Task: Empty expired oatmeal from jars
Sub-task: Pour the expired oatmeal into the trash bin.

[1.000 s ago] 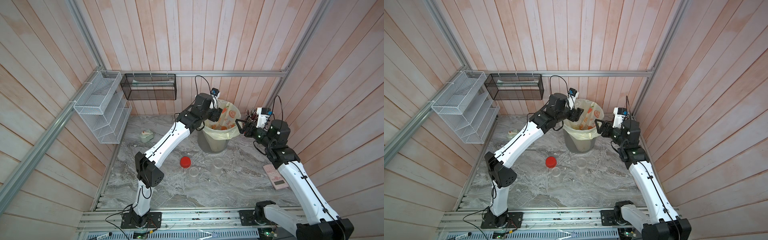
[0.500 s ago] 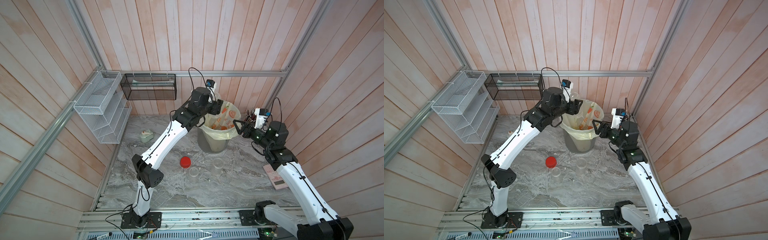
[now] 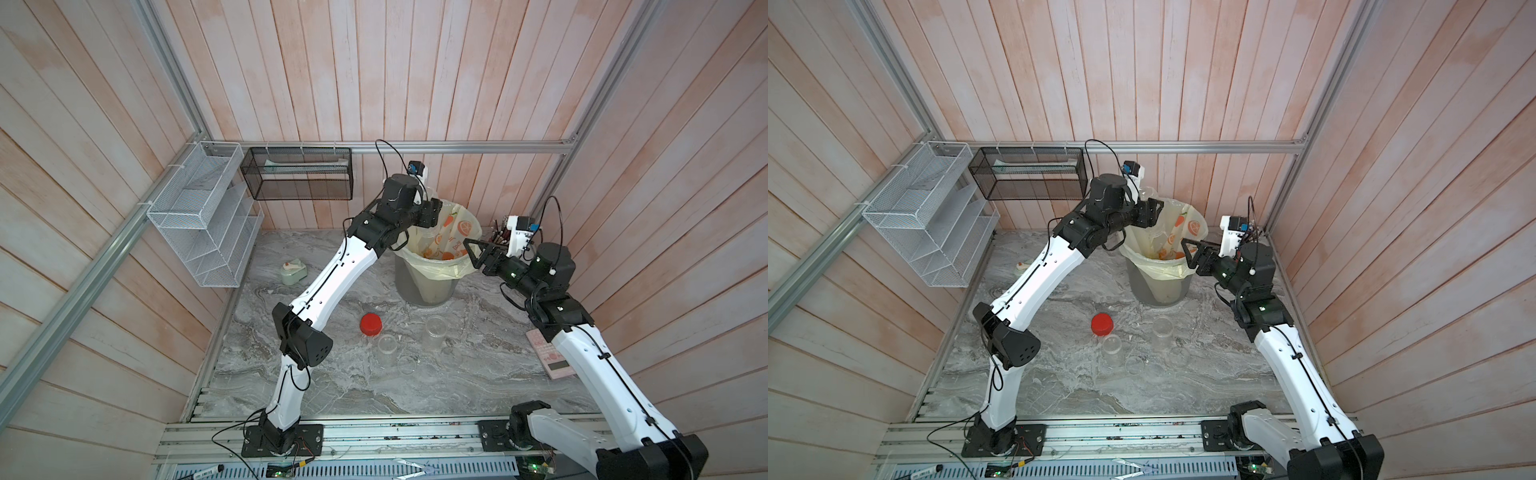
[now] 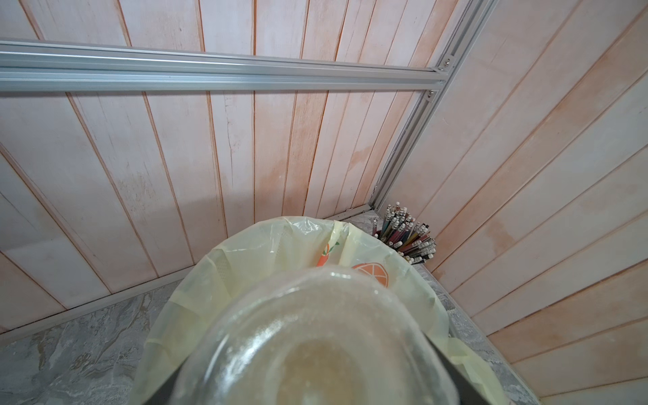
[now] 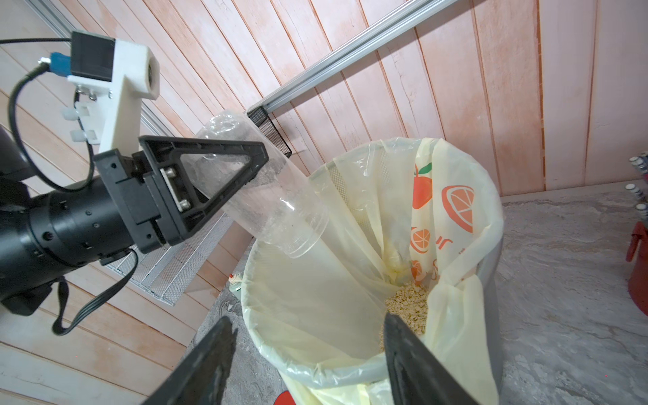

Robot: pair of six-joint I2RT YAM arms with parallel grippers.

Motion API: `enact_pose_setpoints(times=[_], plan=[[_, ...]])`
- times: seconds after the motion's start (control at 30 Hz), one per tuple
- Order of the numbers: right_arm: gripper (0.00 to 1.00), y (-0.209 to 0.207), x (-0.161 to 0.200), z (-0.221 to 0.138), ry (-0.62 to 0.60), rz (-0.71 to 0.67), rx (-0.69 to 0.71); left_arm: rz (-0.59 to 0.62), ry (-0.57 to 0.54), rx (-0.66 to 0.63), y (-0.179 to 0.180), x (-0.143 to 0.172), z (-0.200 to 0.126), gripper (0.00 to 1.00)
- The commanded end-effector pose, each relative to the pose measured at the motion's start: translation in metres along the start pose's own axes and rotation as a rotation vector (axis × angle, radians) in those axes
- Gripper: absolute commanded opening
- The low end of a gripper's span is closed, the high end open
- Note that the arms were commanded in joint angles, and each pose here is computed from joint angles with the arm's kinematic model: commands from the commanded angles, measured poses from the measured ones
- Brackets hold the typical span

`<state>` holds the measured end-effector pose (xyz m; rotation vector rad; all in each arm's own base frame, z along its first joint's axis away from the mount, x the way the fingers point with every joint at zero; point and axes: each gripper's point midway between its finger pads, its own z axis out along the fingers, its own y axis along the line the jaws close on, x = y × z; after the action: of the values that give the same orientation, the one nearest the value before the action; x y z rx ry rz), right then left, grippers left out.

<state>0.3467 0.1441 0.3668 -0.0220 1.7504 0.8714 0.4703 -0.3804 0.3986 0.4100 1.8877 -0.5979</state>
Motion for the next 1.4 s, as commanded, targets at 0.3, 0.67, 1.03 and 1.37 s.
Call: enact_pose_setpoints(times=[0.3,0.67,1.03,1.37], plan=[[0.7,0.011,-0.005,-0.007,-0.053,0.014,-0.024,-0.193,0.005,0.106,-0.001,-0.015,-0.009,0.32],[0.79,0.014,-0.02,-0.012,-0.197,0.182,-0.085,-0.456,-0.213,0.203,0.002,-0.037,-0.044,0.38],[0.83,0.034,-0.031,-0.015,-0.293,0.311,-0.179,-0.768,-0.305,0.331,0.005,-0.031,-0.065,0.38],[0.84,0.052,-0.026,-0.002,-0.353,0.418,-0.235,-0.972,-0.362,0.404,0.006,-0.024,-0.086,0.37]])
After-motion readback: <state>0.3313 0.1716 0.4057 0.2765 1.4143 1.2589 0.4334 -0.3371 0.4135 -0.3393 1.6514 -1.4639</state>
